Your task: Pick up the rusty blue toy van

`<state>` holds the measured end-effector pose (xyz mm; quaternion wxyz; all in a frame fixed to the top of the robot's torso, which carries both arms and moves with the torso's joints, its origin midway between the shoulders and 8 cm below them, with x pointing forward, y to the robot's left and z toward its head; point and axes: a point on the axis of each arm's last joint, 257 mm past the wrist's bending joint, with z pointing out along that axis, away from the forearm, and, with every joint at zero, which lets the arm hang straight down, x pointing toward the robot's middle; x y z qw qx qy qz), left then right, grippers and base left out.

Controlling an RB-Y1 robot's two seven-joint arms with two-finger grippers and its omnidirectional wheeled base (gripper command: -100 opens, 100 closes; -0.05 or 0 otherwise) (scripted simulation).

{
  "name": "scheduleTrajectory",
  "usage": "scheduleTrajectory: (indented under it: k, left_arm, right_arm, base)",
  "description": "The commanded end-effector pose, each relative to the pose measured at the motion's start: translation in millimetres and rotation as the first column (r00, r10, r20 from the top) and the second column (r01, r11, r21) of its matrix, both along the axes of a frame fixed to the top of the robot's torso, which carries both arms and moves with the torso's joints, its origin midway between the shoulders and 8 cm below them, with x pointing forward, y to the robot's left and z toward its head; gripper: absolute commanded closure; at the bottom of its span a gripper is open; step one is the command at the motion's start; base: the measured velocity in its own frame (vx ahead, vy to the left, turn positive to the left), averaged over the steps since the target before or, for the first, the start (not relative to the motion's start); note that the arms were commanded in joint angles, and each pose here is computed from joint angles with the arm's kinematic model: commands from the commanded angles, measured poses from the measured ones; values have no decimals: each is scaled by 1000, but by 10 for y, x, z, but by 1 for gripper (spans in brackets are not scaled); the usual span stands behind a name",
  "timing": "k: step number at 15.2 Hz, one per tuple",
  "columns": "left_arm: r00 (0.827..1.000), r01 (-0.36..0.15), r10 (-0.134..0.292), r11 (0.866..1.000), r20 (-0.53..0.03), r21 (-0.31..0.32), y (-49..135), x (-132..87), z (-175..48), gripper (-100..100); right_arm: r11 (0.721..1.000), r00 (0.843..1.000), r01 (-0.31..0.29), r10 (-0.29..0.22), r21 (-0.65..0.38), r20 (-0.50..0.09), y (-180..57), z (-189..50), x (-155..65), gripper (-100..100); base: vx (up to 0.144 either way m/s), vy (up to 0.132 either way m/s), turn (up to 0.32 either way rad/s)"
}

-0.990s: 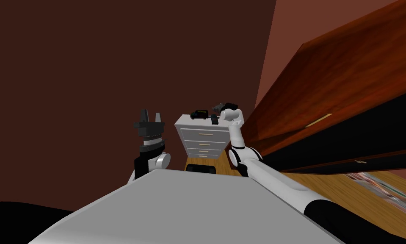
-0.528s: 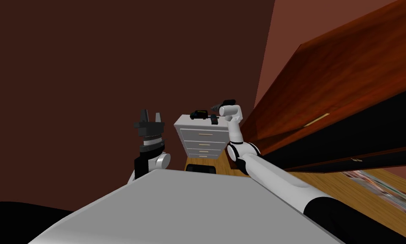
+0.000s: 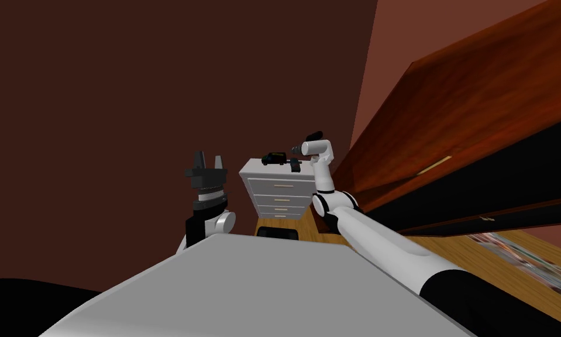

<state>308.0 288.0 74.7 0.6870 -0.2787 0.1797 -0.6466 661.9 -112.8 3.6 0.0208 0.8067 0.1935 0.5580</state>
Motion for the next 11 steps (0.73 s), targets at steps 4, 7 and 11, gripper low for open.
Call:
scheduleTrajectory:
  k: [4,7,11]
  left_arm:
    - [1000,0,0,1000,0,0,0,0,0,0]
    - [1000,0,0,1000,0,0,0,0,0,0]
    - [1000,0,0,1000,0,0,0,0,0,0]
  right_arm:
    - [999,994,25,-22,33,-108,47,-114,-41,-100]
    - [997,982,50,-38,59,-187,92,-184,-83,-100]
    - [994,963,78,-55,78,-265,134,-257,-142,-100]
  base:
    - [8,-11,-20]
    - [8,-12,-25]
    - [9,-10,-18]
